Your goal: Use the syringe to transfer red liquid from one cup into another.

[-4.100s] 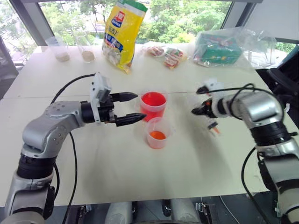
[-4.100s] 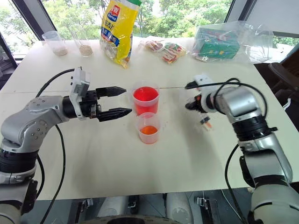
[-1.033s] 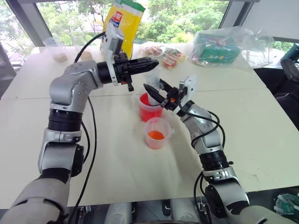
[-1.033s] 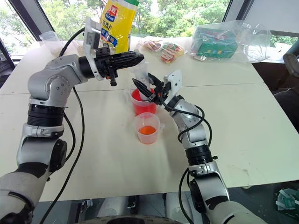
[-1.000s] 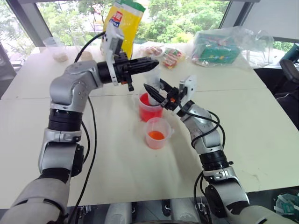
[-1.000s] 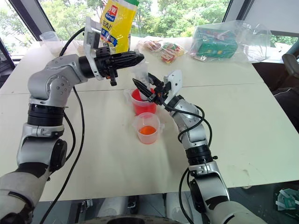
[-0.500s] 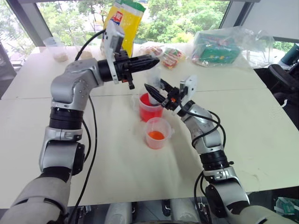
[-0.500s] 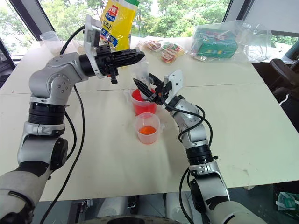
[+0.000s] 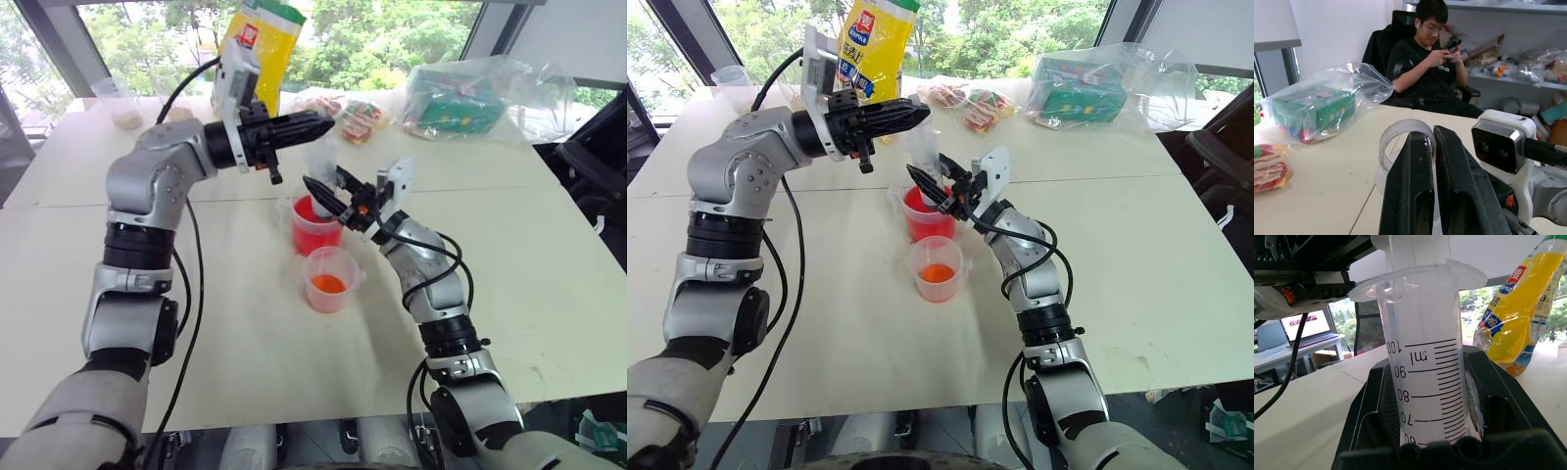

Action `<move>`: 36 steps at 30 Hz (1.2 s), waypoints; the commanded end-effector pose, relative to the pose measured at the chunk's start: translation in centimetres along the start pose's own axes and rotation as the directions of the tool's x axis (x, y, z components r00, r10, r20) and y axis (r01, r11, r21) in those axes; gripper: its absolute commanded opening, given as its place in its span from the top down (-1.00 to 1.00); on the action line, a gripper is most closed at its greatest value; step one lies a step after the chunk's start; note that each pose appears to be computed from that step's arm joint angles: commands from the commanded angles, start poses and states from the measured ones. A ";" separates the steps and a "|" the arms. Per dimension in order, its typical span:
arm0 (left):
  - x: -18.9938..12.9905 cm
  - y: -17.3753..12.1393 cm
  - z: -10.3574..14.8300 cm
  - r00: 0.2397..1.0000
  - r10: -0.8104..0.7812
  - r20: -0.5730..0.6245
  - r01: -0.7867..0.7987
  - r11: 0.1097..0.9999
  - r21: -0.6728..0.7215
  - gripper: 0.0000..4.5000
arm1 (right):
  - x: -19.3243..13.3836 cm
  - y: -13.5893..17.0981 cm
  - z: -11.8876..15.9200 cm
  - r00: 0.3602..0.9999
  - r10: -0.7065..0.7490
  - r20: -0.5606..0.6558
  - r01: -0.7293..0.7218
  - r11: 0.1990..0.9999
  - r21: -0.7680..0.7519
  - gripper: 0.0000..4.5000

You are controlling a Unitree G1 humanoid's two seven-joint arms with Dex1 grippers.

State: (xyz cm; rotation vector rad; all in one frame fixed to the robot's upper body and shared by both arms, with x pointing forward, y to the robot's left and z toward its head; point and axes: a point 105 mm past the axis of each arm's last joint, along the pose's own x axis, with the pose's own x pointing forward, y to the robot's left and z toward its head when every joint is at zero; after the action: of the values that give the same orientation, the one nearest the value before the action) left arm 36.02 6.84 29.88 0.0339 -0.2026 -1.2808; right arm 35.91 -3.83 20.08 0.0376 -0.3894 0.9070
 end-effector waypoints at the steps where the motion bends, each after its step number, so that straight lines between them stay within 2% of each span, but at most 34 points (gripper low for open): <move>1: -0.3 0.2 5.0 0.992 0.030 0.120 -0.048 0.986 0.158 0.99 | 0.7 2.1 -0.3 0.995 0.104 -0.008 -0.104 0.995 0.005 0.37; 23: -0.2 0.3 5.2 0.991 0.032 0.128 -0.053 0.985 0.165 0.99 | 0.8 2.2 -0.2 0.994 0.109 -0.005 -0.109 0.994 0.004 0.37; 30: -0.4 -0.4 3.4 0.997 0.011 0.077 -0.020 0.993 0.120 0.99 | 1.2 1.9 1.1 0.994 0.103 0.030 -0.103 0.995 -0.014 0.37; 33: -0.7 -0.7 1.9 1.000 0.006 0.028 -0.009 0.995 0.103 0.55 | 1.6 1.6 2.5 0.993 0.098 0.063 -0.096 0.995 -0.026 0.37; 36: -1.3 -1.1 0.6 1.000 0.001 -0.017 0.001 0.996 0.088 -0.09 | 1.8 1.4 3.7 0.992 0.094 0.090 -0.091 0.995 -0.033 0.37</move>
State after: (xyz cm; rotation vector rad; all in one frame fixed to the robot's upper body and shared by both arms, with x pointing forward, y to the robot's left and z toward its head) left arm 35.07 7.58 29.73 0.0876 -0.2310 -1.2696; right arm 35.95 -3.22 20.22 0.0477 -0.3577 0.9381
